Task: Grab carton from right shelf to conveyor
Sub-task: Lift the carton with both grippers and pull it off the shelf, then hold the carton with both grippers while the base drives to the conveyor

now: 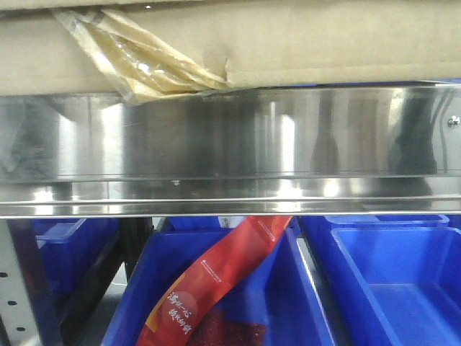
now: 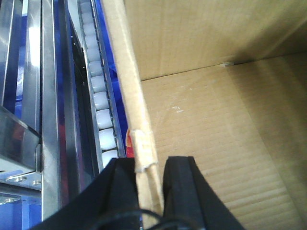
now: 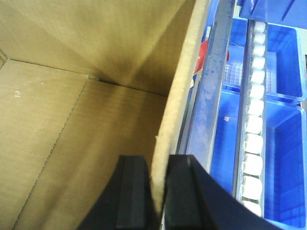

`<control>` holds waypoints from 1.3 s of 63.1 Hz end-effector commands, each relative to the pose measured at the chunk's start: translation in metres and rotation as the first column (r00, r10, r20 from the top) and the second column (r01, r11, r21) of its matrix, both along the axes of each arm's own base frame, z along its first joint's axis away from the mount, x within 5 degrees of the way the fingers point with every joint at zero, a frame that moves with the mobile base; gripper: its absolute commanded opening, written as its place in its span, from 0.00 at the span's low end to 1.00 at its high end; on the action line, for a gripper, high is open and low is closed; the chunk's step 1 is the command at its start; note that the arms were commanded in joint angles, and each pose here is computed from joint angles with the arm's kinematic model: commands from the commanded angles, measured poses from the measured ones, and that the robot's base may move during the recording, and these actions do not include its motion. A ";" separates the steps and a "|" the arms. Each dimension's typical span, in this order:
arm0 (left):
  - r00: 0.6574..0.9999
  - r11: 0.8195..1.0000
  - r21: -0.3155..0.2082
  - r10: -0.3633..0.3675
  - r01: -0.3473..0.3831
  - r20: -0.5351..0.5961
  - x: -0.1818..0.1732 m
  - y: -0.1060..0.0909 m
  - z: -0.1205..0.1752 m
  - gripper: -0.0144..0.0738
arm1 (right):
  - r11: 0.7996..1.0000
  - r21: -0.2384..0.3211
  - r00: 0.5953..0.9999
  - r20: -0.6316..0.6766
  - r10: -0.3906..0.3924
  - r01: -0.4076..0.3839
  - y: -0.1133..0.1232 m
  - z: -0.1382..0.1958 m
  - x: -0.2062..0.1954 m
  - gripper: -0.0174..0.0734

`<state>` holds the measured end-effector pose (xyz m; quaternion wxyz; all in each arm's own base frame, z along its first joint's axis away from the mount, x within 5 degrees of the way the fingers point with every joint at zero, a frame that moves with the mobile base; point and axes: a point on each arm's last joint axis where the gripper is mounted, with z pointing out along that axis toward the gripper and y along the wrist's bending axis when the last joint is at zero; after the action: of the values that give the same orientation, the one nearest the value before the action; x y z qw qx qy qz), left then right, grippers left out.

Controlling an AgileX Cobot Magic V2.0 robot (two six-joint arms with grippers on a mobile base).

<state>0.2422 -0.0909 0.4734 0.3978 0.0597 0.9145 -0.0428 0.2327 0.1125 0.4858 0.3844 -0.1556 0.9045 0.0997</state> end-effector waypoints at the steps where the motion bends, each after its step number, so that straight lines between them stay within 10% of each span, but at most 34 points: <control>1: 0.998 1.000 -0.012 -0.024 0.024 0.057 -0.005 0.000 0.008 0.14 | 1.000 0.015 0.997 0.071 0.014 -0.015 -0.002 0.009 -0.004 0.11; 82: 0.998 1.000 -0.009 -0.023 0.023 0.057 -0.004 0.000 0.008 0.14 | 0.997 0.077 0.978 0.207 0.009 -0.025 0.002 0.021 0.003 0.11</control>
<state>0.2411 -0.0885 0.4773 0.4134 0.0585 0.9079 -0.0372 0.2395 0.1160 0.4951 0.4414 -0.1516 0.8767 0.1166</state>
